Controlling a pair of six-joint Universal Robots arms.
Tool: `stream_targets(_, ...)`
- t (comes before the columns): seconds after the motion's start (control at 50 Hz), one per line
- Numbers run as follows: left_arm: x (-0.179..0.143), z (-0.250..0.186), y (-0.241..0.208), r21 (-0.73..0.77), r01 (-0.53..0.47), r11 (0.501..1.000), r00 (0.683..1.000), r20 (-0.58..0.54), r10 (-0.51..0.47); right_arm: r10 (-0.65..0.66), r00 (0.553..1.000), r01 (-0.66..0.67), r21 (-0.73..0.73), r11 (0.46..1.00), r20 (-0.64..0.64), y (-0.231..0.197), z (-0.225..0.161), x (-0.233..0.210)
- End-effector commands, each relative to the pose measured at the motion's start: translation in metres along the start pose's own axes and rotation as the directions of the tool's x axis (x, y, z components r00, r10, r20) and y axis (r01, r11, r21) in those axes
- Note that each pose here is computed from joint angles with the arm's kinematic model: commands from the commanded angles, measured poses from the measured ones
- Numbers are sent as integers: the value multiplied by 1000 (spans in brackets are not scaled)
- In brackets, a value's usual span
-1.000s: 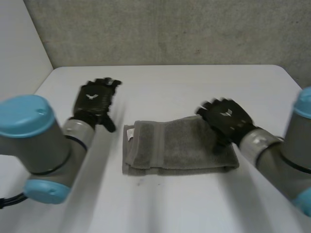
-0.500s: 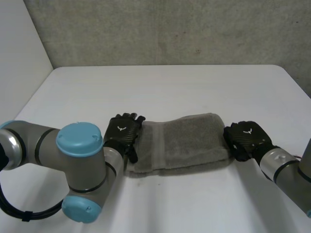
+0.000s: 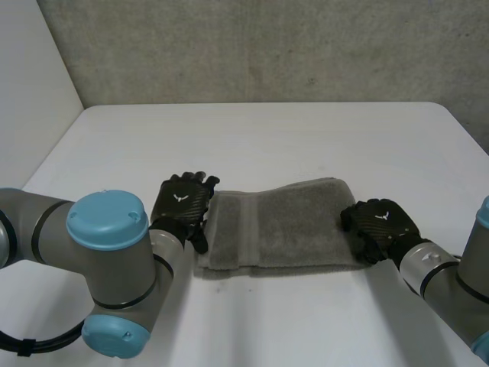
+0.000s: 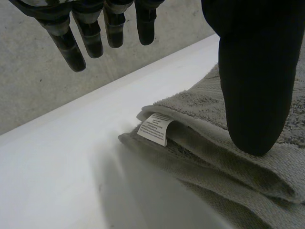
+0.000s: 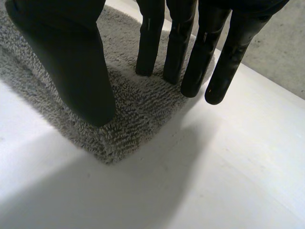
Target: Fold the towel.
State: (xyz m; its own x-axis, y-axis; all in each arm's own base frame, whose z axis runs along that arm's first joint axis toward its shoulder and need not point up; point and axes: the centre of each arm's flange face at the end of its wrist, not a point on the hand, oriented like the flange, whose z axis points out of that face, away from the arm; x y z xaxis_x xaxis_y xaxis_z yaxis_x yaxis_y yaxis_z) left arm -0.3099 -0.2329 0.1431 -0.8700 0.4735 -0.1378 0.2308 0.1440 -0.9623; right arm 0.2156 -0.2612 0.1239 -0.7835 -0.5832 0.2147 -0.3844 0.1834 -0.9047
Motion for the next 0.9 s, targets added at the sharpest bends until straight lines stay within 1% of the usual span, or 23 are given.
stream_targets(0.02, -3, -1, -1, -1, 4, 1000, 1000, 26, -4, -2, 1000, 3, -23, 1000, 7, 7, 5, -1)
stream_targets(0.2, -5, -4, -3, 2, 2, 1000, 999, 34, -2, -21, 1000, 22, 26, 999, -18, -7, 9, 7)
stream_targets(0.24, -7, -6, -12, 25, 5, 1000, 999, 36, -6, -39, 998, 43, 69, 997, -55, -25, 14, 14)
stream_targets(0.26, -7, -6, -12, 25, 5, 1000, 999, 36, -6, -39, 998, 43, 70, 997, -55, -25, 14, 14)
stream_targets(0.3, -9, -9, -19, 45, 9, 999, 999, 40, -10, -64, 995, 73, 118, 990, -78, -47, 15, 12)
stream_targets(0.32, -11, -11, -27, 67, 14, 998, 999, 45, -17, -64, 995, 73, 118, 990, -78, -47, 15, 12)
stream_targets(0.36, -20, -18, -42, 104, 21, 994, 997, 66, -28, -115, 993, 116, 192, 974, -19, -79, 14, -18)
stream_targets(0.38, -20, -18, -42, 104, 21, 994, 997, 66, -28, -115, 993, 116, 193, 974, -18, -79, 14, -18)
stream_targets(0.42, -35, -24, -56, 138, 30, 990, 994, 101, -45, -167, 983, 145, 234, 961, 75, -102, 11, -56)
stream_targets(0.44, -35, -24, -56, 138, 30, 990, 994, 101, -45, -167, 983, 146, 234, 961, 76, -102, 11, -56)
stream_targets(0.48, -47, -30, -66, 166, 35, 985, 990, 131, -57, -221, 962, 175, 257, 950, 161, -115, 13, -91)
stream_targets(0.5, -47, -30, -66, 166, 35, 985, 990, 131, -57, -221, 962, 175, 258, 950, 161, -115, 13, -92)
stream_targets(0.54, -52, -34, -69, 173, 36, 984, 988, 144, -61, -289, 924, 215, 284, 934, 252, -119, 11, -134)
stream_targets(0.56, -57, -36, -70, 174, 38, 984, 985, 158, -66, -289, 923, 215, 284, 934, 252, -119, 11, -134)
stream_targets(0.6, -66, -41, -72, 177, 43, 983, 981, 181, -75, -348, 877, 251, 303, 920, 330, -113, 9, -171)
stream_targets(0.62, -66, -41, -72, 177, 43, 983, 980, 182, -76, -348, 877, 251, 303, 919, 331, -113, 9, -171)
stream_targets(0.66, -72, -42, -71, 172, 46, 984, 977, 196, -79, -380, 842, 276, 300, 913, 382, -98, 9, -195)
stream_targets(0.72, -74, -41, -70, 169, 46, 984, 976, 201, -80, -392, 825, 294, 283, 913, 407, -84, 12, -207)
stream_targets(0.8, -76, -39, -70, 171, 48, 984, 975, 207, -83, -386, 833, 292, 279, 915, 395, -85, 12, -207)
stream_targets(0.84, -76, -36, -74, 183, 49, 982, 976, 202, -86, -365, 856, 267, 289, 919, 368, -100, 6, -197)
stream_targets(0.86, -76, -36, -74, 184, 49, 982, 976, 202, -86, -364, 856, 267, 290, 919, 367, -100, 6, -197)
stream_targets(0.88, -76, -34, -78, 203, 52, 978, 976, 199, -93, -333, 876, 232, 300, 925, 349, -113, -3, -190)
stream_targets(0.9, -76, -34, -79, 203, 52, 978, 976, 199, -93, -333, 876, 231, 300, 925, 349, -113, -3, -190)
